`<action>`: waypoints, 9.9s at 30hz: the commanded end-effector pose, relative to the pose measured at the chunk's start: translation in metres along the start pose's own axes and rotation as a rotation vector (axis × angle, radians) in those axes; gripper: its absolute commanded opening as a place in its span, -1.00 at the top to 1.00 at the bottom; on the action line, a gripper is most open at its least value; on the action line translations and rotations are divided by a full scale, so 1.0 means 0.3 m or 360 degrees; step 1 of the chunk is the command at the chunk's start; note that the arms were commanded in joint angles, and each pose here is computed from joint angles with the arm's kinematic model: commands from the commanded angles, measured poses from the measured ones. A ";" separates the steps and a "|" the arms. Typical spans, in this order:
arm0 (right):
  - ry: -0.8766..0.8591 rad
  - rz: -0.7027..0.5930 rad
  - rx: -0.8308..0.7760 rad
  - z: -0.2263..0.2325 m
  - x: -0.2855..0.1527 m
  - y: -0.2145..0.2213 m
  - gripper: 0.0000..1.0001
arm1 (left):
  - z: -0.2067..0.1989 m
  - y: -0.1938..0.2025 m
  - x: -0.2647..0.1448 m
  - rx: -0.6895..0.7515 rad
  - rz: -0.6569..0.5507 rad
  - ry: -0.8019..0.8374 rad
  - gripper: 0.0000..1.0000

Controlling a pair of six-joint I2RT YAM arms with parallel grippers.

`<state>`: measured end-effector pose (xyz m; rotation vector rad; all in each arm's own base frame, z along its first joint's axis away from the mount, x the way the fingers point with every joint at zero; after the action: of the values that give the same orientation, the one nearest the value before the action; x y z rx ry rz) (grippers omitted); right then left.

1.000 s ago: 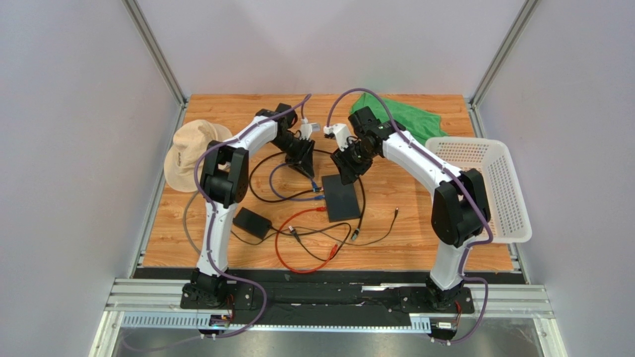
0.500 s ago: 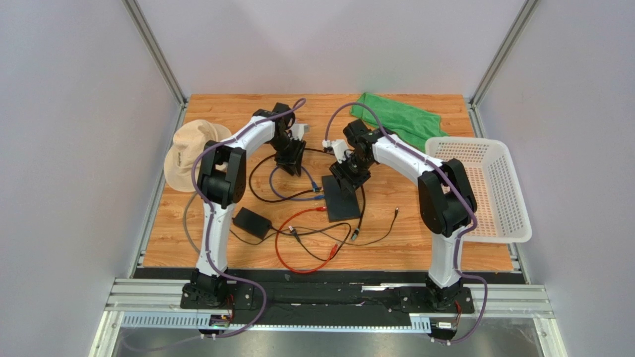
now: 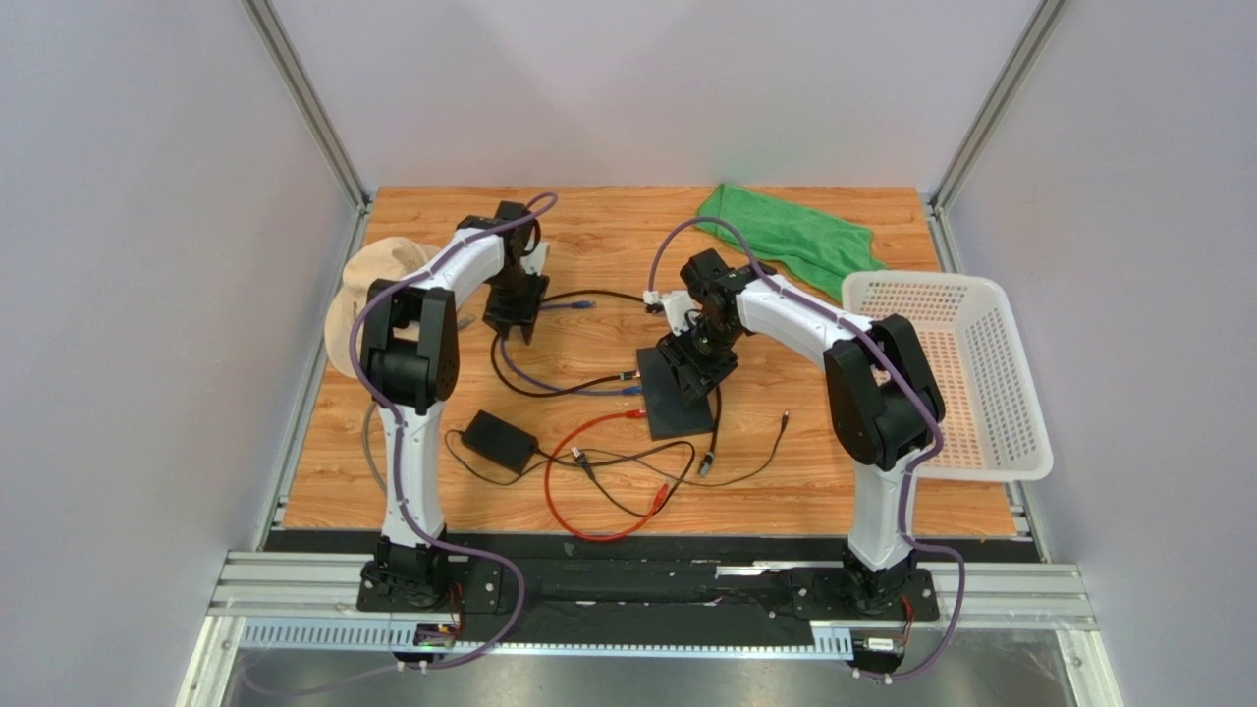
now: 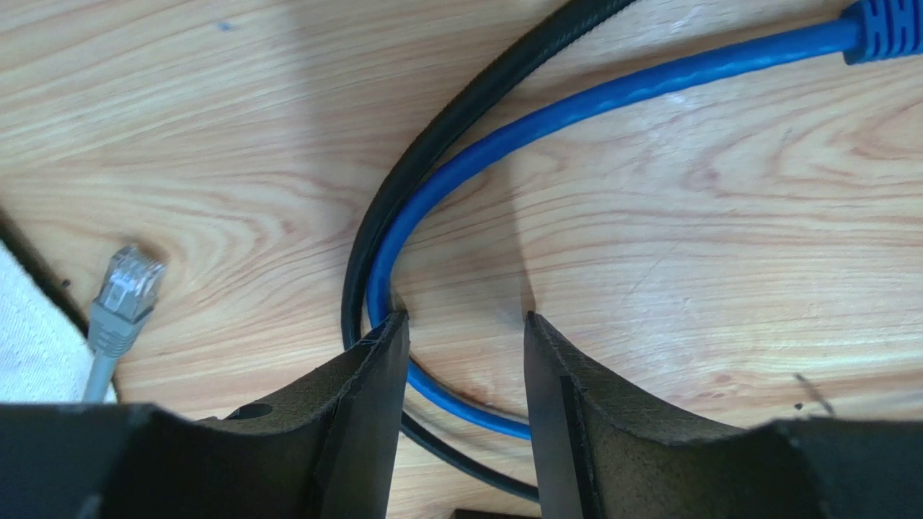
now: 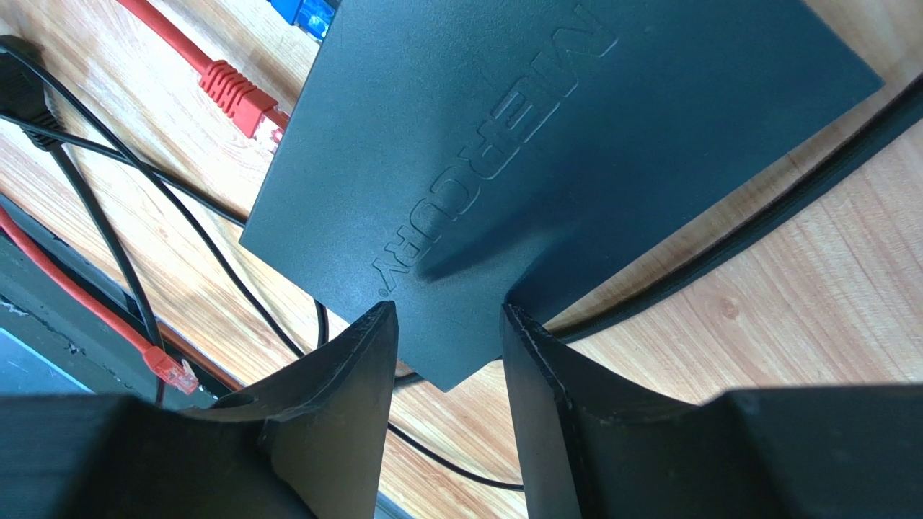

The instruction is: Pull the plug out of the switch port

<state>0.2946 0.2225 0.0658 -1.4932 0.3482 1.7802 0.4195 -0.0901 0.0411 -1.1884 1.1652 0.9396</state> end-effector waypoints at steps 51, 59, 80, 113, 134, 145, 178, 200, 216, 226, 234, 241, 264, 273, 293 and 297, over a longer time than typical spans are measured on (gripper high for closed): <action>0.0048 0.0061 -0.0027 -0.024 0.064 0.007 0.05 | -0.663 0.143 -0.001 0.0335 0.0303 0.1455 0.16; 0.0046 0.0066 -0.0028 -0.022 0.066 0.009 0.05 | -0.667 0.167 -0.009 0.0309 0.0350 0.1532 0.22; 0.0087 0.0083 -0.0059 -0.019 0.076 0.002 0.05 | -0.691 0.176 0.003 0.0391 0.0361 0.1325 1.00; -0.0068 0.0092 -0.0075 0.037 0.053 -0.049 0.13 | -0.624 0.161 -0.064 0.0093 0.0492 0.1607 0.13; -0.0090 -0.0138 -0.0022 0.046 0.080 -0.098 0.22 | -0.712 0.179 -0.013 0.0075 0.0563 0.1694 0.43; 0.0006 -0.0045 -0.0036 0.020 0.128 -0.048 0.19 | -0.672 0.193 0.003 0.0102 0.0558 0.1464 1.00; 0.0119 0.0003 -0.0091 -0.005 0.139 -0.016 0.19 | -0.440 0.081 -0.183 0.0412 0.0337 0.1128 1.00; 0.0142 -0.0015 -0.0159 -0.001 0.144 -0.055 0.19 | 0.242 0.130 -0.496 0.0676 0.0076 0.0274 1.00; 0.0162 -0.0027 -0.0171 -0.005 0.129 -0.068 0.20 | 0.062 0.218 -0.384 0.0487 -0.0046 0.0850 0.26; 0.0378 -0.0403 -0.0295 -0.056 -0.172 -0.260 -0.12 | -0.010 0.104 -0.452 0.0519 -0.0095 0.0975 0.20; 0.0653 -0.0341 -0.0281 -0.198 -0.124 -0.285 -0.23 | -0.064 0.031 -0.424 0.0465 -0.0141 0.1023 0.19; 0.0760 -0.0368 -0.0315 -0.290 -0.069 -0.424 -0.20 | -0.119 0.075 -0.415 0.0338 -0.0104 0.1163 0.19; 0.0488 -0.0797 -0.0561 -0.098 0.130 -0.853 1.00 | -0.188 0.185 -0.703 0.0504 -0.0644 0.1165 0.19; 0.0975 -0.0970 -0.0352 -0.217 -0.146 -0.883 -0.35 | -0.278 0.243 -0.655 0.0507 -0.0564 0.1333 0.14; 0.0025 -0.0391 -0.0247 0.103 -0.124 -0.085 -0.17 | -0.567 0.214 -0.275 0.0500 -0.0090 0.1530 0.14; 0.0021 -0.0368 -0.0233 0.103 -0.106 -0.052 0.20 | -0.598 0.194 -0.237 0.0468 -0.0072 0.1580 0.13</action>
<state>0.2874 0.2340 0.0895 -1.6264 0.1424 1.6541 0.3025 -0.2355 0.0884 -1.4027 1.9526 0.1805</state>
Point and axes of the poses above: each gripper's point midway between its finger pads, its own x axis out along the fingers, its own z axis along the line the jaws close on, y = z × x, the point moved 2 cm from there along -x, back along the fingers, and after that the axes turned 3 degrees about -x, right-handed, at the moved point
